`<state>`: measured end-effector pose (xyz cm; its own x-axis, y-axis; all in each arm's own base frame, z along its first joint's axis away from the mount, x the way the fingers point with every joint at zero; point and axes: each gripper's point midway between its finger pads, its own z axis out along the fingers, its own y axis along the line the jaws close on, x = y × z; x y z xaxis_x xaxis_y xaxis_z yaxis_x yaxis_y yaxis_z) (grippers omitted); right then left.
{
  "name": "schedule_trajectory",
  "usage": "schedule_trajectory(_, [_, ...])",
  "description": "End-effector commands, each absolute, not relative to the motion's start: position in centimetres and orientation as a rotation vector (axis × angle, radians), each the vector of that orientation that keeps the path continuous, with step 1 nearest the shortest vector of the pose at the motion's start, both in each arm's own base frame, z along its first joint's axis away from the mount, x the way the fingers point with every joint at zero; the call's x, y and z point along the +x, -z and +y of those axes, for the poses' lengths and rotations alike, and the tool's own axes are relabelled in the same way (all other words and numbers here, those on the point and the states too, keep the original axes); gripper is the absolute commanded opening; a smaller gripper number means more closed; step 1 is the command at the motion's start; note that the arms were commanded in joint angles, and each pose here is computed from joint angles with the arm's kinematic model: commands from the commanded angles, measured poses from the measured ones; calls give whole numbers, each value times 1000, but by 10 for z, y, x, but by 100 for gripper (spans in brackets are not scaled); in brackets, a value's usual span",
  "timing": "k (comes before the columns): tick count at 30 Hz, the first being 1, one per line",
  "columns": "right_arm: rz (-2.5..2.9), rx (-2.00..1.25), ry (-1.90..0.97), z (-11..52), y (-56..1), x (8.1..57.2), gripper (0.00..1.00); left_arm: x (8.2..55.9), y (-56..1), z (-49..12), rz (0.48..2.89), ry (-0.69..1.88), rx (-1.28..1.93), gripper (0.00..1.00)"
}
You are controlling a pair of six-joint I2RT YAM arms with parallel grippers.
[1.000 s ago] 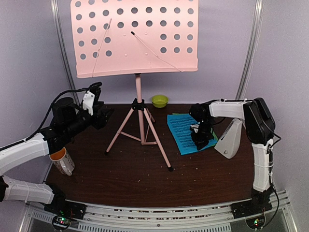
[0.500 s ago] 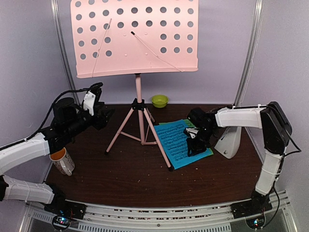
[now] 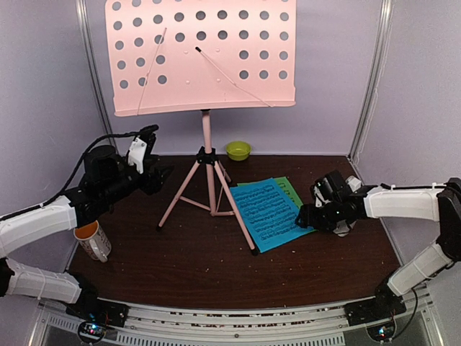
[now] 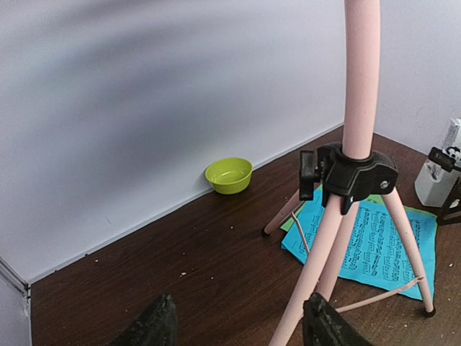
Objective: Set up the instrument practice props
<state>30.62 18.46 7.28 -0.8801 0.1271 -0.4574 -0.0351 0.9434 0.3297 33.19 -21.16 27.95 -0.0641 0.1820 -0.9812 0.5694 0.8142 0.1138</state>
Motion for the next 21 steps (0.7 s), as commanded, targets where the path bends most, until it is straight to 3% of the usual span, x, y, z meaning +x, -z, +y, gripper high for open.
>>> schedule_trajectory(1, [2400, 269, -439, 167, -84, 328, 72, 337, -298, -214, 1599, 363, 592, 62])
schedule_trajectory(17, [2490, 355, -410, 155, -35, 348, 76, 337, -301, -214, 1594, 363, 594, 62])
schedule_trajectory(21, [2525, 306, -515, 173, -32, 349, 68, 337, -300, -216, 1596, 367, 596, 62])
